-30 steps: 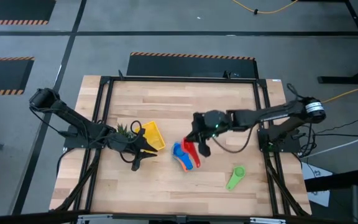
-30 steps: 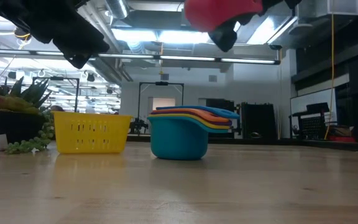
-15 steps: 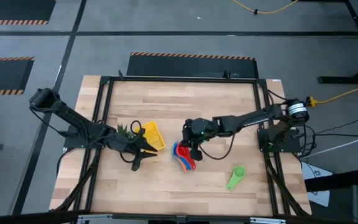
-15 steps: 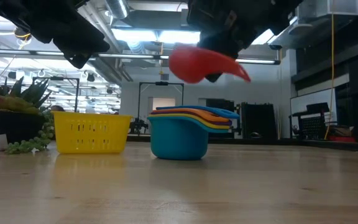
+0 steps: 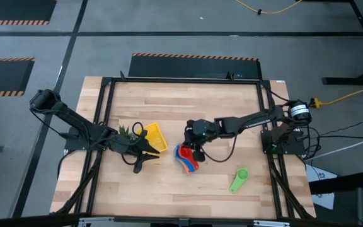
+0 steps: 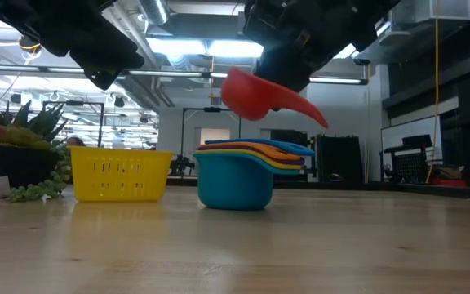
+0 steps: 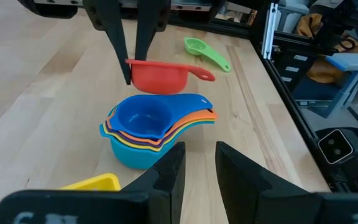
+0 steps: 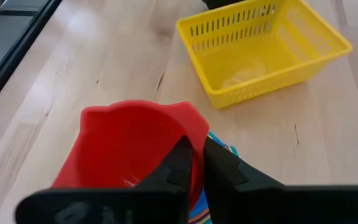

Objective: Nest measuring cups in basket
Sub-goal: Stack the red measuring cup on top of the blue measuring cup, then stack the green measuring cup on top of the red measuring cup

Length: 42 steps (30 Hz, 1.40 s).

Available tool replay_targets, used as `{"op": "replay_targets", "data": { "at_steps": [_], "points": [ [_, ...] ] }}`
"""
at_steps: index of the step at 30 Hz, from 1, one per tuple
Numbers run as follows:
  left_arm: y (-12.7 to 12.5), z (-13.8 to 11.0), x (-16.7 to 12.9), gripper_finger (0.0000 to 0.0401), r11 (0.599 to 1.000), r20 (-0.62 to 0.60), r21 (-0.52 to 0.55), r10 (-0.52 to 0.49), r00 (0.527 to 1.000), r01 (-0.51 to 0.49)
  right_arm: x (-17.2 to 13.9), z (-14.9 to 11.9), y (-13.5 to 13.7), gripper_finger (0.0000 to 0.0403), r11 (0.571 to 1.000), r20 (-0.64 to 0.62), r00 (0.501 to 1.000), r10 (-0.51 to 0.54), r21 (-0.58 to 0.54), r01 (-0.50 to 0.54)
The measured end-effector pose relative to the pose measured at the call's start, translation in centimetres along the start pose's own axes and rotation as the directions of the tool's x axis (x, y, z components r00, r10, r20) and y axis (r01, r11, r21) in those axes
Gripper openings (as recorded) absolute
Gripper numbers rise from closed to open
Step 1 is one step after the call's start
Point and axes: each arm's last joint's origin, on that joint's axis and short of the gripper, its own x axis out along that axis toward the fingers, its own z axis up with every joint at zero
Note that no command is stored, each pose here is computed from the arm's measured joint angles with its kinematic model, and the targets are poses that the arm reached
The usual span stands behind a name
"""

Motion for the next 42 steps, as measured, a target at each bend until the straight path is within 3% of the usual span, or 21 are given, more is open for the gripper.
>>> {"op": "replay_targets", "data": {
  "at_steps": [13,23,33,38,42],
  "points": [
    [0.0,0.0,0.0,0.0082,1.000,0.000,0.000,-0.001,1.000,0.001,0.0,0.0,-0.1,0.0122,1.000,0.002,1.000,-0.019,0.001,0.019],
    [0.0,0.0,0.0,0.0082,1.000,0.000,0.000,-0.001,1.000,0.001,-0.5,0.1,0.0,0.0131,1.000,-0.008,1.000,-0.017,0.002,0.017],
    [0.0,0.0,0.0,0.0082,1.000,-0.001,-0.002,0.000,1.000,0.000,-6.2,0.8,1.3,0.0131,0.986,-0.080,0.983,0.164,0.035,-0.162],
    [0.0,0.0,0.0,0.0082,1.000,-0.003,0.000,0.000,1.000,0.000,-9.6,0.4,2.2,0.0131,0.952,-0.157,0.955,0.251,0.220,-0.214],
    [0.0,0.0,0.0,0.0082,1.000,-0.003,0.001,0.001,1.000,-0.001,-11.3,-0.8,3.5,0.0131,0.935,-0.278,0.917,0.285,0.293,-0.202]
  ]
}}
